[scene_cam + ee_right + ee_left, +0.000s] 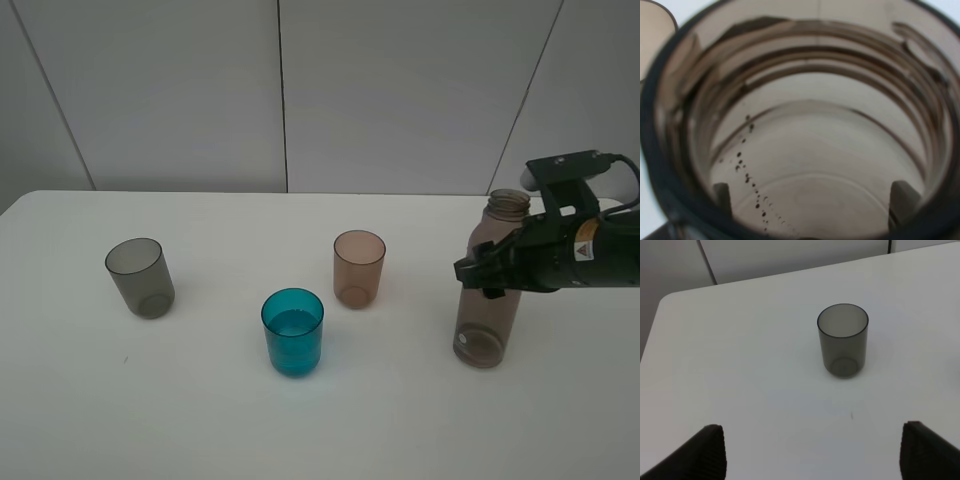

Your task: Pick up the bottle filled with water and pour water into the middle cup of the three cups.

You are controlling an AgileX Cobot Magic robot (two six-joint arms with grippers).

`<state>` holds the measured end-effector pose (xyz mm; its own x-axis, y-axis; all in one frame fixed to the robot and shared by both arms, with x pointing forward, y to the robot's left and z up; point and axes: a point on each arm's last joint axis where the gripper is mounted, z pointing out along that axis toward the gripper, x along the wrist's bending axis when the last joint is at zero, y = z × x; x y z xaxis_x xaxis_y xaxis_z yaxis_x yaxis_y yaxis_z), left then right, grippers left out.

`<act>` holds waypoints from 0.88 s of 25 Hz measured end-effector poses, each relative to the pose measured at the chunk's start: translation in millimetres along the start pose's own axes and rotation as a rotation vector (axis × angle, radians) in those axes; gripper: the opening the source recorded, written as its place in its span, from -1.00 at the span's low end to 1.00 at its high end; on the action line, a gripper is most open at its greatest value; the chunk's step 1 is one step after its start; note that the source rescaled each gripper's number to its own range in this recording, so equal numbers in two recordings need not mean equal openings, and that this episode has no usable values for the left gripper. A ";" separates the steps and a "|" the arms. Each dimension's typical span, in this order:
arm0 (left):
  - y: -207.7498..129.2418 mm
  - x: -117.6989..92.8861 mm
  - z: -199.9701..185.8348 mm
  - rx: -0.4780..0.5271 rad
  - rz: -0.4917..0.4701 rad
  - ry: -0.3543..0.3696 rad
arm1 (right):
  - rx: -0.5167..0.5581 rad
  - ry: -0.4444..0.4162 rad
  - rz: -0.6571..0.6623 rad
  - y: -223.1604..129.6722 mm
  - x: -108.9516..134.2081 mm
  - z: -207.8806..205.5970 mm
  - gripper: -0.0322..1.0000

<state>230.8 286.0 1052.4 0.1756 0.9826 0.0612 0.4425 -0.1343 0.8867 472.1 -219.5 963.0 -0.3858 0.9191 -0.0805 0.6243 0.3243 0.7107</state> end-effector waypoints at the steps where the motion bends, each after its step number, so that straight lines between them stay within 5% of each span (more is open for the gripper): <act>1: 0.0 0.0 0.0 0.000 0.000 0.000 | 0.001 0.000 0.000 -0.1 0.0 0.2 -0.94; 22: 0.0 0.0 0.0 0.000 0.000 0.000 | 0.001 0.000 0.020 -0.1 0.1 0.2 -0.94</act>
<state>230.8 286.0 1052.4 0.1756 0.9826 0.0612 0.4425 -0.1343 0.8867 472.2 -219.4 962.7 -0.3736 0.9253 -0.0659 0.6326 0.3061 0.7115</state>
